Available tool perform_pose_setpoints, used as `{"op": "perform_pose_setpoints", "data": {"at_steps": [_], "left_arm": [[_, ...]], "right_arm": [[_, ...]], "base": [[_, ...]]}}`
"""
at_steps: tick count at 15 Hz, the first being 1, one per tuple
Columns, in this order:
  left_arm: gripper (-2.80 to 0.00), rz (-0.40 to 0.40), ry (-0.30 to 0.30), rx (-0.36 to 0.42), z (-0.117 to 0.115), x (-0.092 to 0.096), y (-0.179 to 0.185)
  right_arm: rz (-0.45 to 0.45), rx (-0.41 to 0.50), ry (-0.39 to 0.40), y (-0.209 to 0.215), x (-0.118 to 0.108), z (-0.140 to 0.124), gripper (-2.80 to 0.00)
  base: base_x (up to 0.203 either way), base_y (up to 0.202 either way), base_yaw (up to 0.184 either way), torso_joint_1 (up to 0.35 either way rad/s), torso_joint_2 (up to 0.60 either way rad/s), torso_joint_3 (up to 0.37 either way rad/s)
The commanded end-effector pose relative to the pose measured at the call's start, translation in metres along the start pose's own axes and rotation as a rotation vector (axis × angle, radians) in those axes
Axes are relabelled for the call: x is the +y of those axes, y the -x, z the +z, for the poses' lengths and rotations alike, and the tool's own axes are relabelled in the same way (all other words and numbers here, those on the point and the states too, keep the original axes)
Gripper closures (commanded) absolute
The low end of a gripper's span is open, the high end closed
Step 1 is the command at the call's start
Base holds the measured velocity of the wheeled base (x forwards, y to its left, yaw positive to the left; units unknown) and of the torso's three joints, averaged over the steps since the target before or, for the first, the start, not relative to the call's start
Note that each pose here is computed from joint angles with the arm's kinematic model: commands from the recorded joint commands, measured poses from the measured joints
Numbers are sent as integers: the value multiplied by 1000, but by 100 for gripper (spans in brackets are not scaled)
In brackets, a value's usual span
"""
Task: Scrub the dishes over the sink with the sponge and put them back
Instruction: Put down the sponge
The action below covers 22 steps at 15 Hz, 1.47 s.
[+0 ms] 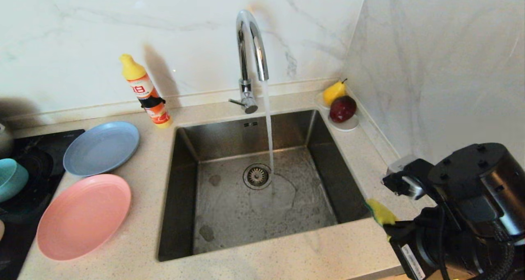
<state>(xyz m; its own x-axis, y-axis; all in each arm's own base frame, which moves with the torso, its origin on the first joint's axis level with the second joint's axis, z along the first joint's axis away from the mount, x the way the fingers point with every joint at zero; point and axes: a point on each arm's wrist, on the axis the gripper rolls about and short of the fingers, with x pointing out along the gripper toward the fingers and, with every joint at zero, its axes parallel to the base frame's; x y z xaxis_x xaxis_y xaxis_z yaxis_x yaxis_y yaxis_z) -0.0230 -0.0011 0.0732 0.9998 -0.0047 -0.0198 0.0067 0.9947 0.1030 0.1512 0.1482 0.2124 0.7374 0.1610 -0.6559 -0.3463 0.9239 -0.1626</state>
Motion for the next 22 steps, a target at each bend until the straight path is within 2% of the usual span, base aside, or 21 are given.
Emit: {"op": "perform_pose_setpoints", "data": {"at_steps": [1,6,9,11,16,19,22], "left_arm": [[0,-1,0,8,-1,0,-1],[0,-1,0,6,0,0,0],[0,-1,0,6,0,0,0],[0,-1,0,6,0,0,0],[0,-1,0,7,-1,0,-1],[0,-1,0,6,-1,0,-1],[0,-1,0,7,-1,0,-1]], "right_arm": [[-42,7,11,3,-4,-11,0],[-151,37,67,3,-10,-41,0],[-171,28,66,1,-11,-50,0],[-184,42,101,-6,-11,-64,0],[-184,-59,164,-34,-4,-82,0],[-222,-57,157,-50,-8,-85,0],[-272,-74,206,-66,-16,-88,0]], "base": [[0,0,0,0,0,0],[0,0,0,0,0,0],[0,0,0,0,0,0],[0,0,0,0,0,0],[0,0,0,0,0,0],[0,0,0,0,0,0],[0,0,0,0,0,0]]}}
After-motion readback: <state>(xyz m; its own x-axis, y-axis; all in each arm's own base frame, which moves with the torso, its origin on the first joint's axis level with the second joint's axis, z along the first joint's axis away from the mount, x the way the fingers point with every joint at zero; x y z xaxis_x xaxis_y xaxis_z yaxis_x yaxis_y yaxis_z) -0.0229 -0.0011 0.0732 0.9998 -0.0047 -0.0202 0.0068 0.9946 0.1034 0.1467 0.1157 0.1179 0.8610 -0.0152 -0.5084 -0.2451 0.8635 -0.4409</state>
